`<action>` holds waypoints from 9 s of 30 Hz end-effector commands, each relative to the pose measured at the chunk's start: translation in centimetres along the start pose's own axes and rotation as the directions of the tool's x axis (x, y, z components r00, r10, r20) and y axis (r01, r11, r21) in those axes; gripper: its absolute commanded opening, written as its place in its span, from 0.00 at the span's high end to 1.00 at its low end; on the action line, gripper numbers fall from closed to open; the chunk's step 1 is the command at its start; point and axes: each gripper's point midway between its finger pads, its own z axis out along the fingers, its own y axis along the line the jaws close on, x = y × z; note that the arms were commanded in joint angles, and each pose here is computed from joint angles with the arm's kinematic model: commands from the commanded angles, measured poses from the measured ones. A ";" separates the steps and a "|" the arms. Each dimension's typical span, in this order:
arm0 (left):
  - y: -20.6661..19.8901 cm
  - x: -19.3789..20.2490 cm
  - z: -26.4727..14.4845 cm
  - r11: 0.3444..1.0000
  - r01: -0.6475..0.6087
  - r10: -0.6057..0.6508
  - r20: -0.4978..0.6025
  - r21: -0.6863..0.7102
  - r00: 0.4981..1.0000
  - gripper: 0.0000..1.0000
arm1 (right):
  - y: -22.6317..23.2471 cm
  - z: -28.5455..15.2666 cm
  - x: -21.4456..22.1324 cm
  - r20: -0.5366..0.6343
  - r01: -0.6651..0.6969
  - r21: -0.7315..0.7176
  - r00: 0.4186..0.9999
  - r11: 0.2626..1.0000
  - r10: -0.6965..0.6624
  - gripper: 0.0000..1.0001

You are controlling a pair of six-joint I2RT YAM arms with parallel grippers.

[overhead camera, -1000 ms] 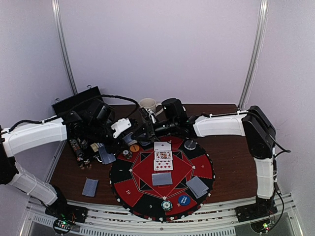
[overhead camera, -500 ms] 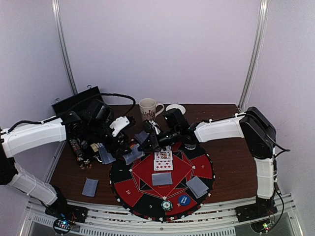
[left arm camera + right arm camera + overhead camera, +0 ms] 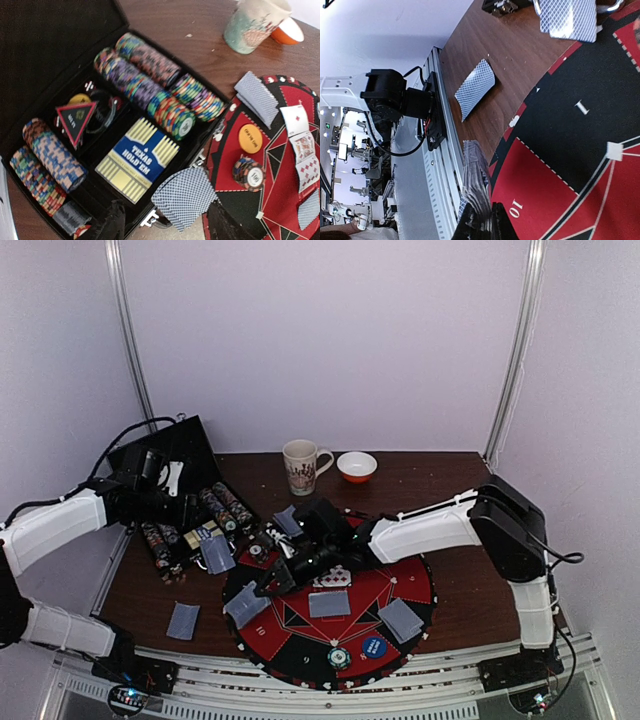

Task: Distribute texas hold em gaming equipment
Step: Place the poker card in position 10, then pick up the poker card from the center of the board, then pass from the left arm to the right, then place the poker card in the face-down deck piles, then pick up the poker card from the center of the board, then pass from the left arm to the right

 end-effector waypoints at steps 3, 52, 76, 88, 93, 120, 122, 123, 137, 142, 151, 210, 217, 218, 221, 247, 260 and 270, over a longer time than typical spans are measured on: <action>1.9 0.6 2.0 0.977 0.211 -0.209 0.077 -0.015 0.975 0.43 | -1.6 3.6 1.9 -0.045 0.020 0.088 0.999 0.996 -0.016 1.00; -0.4 2.3 3.7 0.981 0.150 -0.152 0.008 0.121 0.988 1.00 | -0.9 -0.8 1.0 -0.105 0.148 0.269 0.987 0.952 -0.124 0.63; -11.0 -11.1 -17.2 0.713 -0.015 -0.475 0.499 0.701 0.725 1.00 | 12.7 -12.9 -19.0 0.749 0.219 -0.147 0.662 0.965 -0.036 0.39; -11.5 -10.1 -16.3 0.700 0.002 -0.467 0.455 0.714 0.758 1.00 | 12.2 -12.6 -18.7 0.732 0.215 -0.139 0.680 0.967 -0.046 1.00; -8.7 -8.3 -12.3 0.841 0.145 -0.390 0.399 0.521 0.830 0.41 | 10.0 -12.5 -17.2 0.647 0.218 0.019 0.741 0.976 -0.178 1.00; 0.9 4.1 -3.1 0.933 0.335 -0.330 0.060 -0.135 0.942 0.07 | -1.1 1.4 4.1 -0.499 0.422 -0.084 0.766 0.903 -0.404 1.00; 0.9 4.4 -2.9 0.931 0.336 -0.332 0.053 -0.140 0.942 0.07 | -1.8 1.7 4.2 -0.507 0.430 -0.068 0.762 0.900 -0.402 1.00; 0.9 4.5 -2.9 0.931 0.338 -0.334 0.051 -0.139 0.941 0.07 | -2.1 1.8 4.2 -0.512 0.436 -0.057 0.760 0.898 -0.401 1.00; 0.6 7.1 -1.6 0.911 0.388 -0.395 -0.027 -0.138 0.918 0.07 | -2.8 3.5 2.3 -0.481 0.522 0.035 0.756 0.852 -0.444 0.96; 0.7 8.9 -1.3 0.900 0.404 -0.421 -0.084 -0.164 0.903 0.02 | -1.6 2.5 0.7 -0.451 0.559 0.068 0.756 0.826 -0.474 0.78; 0.7 14.1 -1.7 0.873 0.385 -0.451 -0.195 -0.300 0.871 0.02 | 1.5 -1.3 -2.0 -0.381 0.633 0.159 0.748 0.758 -0.544 0.64; -15.5 -1.8 -6.8 0.845 -0.432 0.478 0.085 -0.314 0.874 1.00 | 1.6 -23.2 -10.2 0.371 0.080 0.338 0.904 0.938 -0.211 0.58; -23.4 -6.6 -12.8 0.551 -0.567 0.825 0.299 -0.612 0.479 1.00 | 5.1 -27.1 -11.8 0.540 0.017 0.210 0.831 0.978 -0.130 0.54; -23.4 -6.9 -13.4 0.532 -0.582 0.843 0.318 -0.615 0.434 1.00 | 5.5 -27.1 -11.8 0.546 0.017 0.182 0.830 0.983 -0.115 0.53; -25.8 -8.1 -16.0 0.543 -0.613 0.829 0.480 -0.574 0.286 1.00 | 6.3 -27.2 -11.9 0.571 0.003 0.116 0.818 0.993 -0.070 0.52; -34.8 -5.9 -21.1 0.486 -0.853 0.507 0.733 0.191 0.453 1.00 | 17.6 -27.7 -3.8 0.267 0.868 0.328 0.295 0.374 -0.918 0.55; -35.1 -8.1 -24.6 0.514 -0.747 0.141 0.818 0.421 0.557 1.00 | 19.8 -23.0 -4.6 0.511 0.843 0.206 0.340 0.496 -0.789 0.43; -35.2 -7.1 -24.3 0.476 -0.784 0.179 0.830 0.398 0.529 1.00 | 20.2 -22.1 -5.4 0.529 0.834 0.144 0.390 0.533 -0.753 0.64</action>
